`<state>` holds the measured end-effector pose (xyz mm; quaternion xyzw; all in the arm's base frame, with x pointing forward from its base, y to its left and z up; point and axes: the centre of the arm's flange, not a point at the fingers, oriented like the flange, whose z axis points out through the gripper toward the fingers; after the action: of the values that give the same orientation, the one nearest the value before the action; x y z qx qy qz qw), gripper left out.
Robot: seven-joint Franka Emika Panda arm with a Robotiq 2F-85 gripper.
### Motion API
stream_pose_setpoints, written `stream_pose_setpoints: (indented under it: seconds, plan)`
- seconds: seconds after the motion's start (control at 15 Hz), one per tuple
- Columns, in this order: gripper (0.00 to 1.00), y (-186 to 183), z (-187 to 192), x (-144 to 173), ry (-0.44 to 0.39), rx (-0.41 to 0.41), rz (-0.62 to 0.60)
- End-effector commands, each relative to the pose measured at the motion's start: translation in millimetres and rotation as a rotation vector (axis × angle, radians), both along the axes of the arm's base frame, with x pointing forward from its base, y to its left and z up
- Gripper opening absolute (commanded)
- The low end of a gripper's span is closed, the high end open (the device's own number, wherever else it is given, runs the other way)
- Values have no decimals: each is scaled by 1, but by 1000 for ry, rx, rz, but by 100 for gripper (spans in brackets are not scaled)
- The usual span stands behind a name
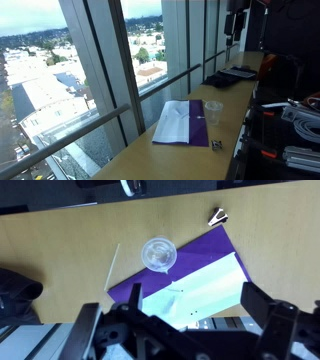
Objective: Pick up the clear straw and put it through the top hole into the clear plastic cup
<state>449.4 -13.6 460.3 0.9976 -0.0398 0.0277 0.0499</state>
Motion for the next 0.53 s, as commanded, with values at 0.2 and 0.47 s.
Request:
stream_pose_setpoints:
  seconds: [0.2, 0.47]
  plan:
    - [100, 0, 2, 1, -5, 0, 0]
    - [100, 0, 2, 1, -5, 0, 0]
